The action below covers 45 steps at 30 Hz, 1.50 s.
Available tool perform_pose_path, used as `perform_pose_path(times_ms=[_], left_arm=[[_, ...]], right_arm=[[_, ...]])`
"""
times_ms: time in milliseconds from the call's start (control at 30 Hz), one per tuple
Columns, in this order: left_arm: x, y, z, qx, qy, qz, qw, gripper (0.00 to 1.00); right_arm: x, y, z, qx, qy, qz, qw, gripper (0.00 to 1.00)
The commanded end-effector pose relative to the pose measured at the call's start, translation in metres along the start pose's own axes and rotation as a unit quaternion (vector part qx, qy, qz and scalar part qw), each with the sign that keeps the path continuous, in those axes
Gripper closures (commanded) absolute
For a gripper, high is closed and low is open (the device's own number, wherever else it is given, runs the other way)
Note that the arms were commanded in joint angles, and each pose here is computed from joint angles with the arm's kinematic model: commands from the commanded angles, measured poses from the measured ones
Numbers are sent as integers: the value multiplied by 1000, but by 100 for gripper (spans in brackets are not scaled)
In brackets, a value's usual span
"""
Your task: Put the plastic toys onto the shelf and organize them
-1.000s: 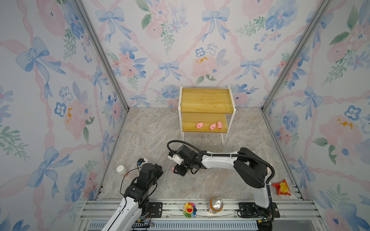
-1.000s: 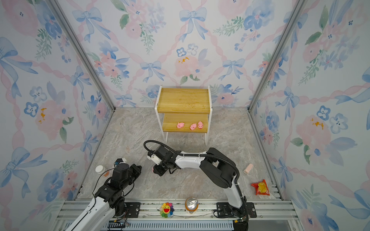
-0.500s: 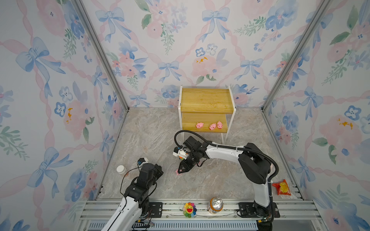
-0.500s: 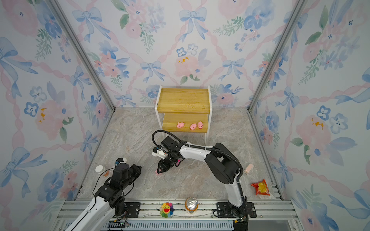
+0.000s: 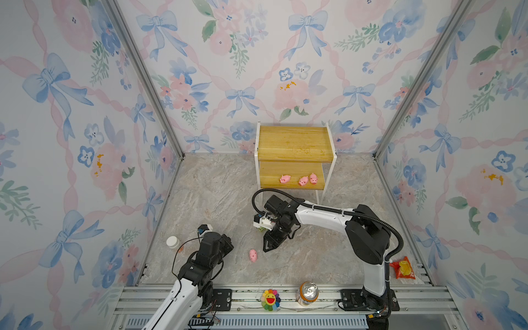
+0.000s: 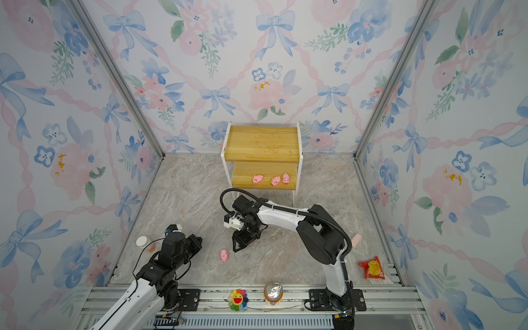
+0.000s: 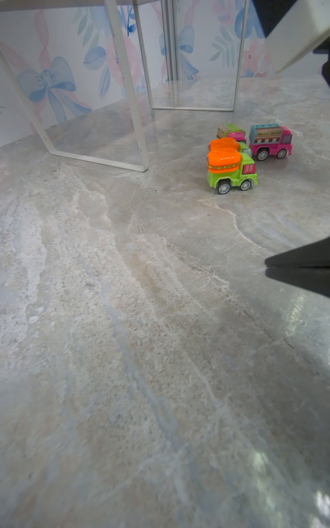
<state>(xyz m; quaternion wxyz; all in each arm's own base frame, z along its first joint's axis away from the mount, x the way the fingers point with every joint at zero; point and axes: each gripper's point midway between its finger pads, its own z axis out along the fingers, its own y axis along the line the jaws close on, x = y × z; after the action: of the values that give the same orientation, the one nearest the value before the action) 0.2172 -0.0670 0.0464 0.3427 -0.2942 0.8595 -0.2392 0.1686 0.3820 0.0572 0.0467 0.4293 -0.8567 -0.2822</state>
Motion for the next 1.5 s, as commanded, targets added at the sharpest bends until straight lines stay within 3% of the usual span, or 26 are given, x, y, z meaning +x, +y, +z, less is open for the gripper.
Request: perform_pose_path(times_ms=[0, 100, 200, 300, 700, 1167, 1467], left_arm=[[1, -19, -2, 30, 21, 38, 999, 100], [11, -28, 1, 47, 60, 72, 994, 89], [17, -37, 3, 59, 87, 101, 989, 70], [16, -42, 4, 63, 90, 110, 988, 63], [18, -43, 3, 74, 90, 120, 986, 56], [20, -40, 3, 72, 90, 122, 986, 53], [21, -39, 5, 74, 92, 122, 985, 52]], right_arm=[[13, 15, 1, 39, 14, -36, 998, 60], [11, 15, 8, 50, 1, -34, 998, 60], [6, 15, 10, 48, -22, -26, 998, 59], [-1, 20, 11, 43, -53, -17, 997, 54], [-21, 41, 38, 75, -111, -22, 991, 49], [-23, 25, 45, 117, -105, -13, 987, 48], [-34, 4, 37, 125, -126, 14, 984, 54]])
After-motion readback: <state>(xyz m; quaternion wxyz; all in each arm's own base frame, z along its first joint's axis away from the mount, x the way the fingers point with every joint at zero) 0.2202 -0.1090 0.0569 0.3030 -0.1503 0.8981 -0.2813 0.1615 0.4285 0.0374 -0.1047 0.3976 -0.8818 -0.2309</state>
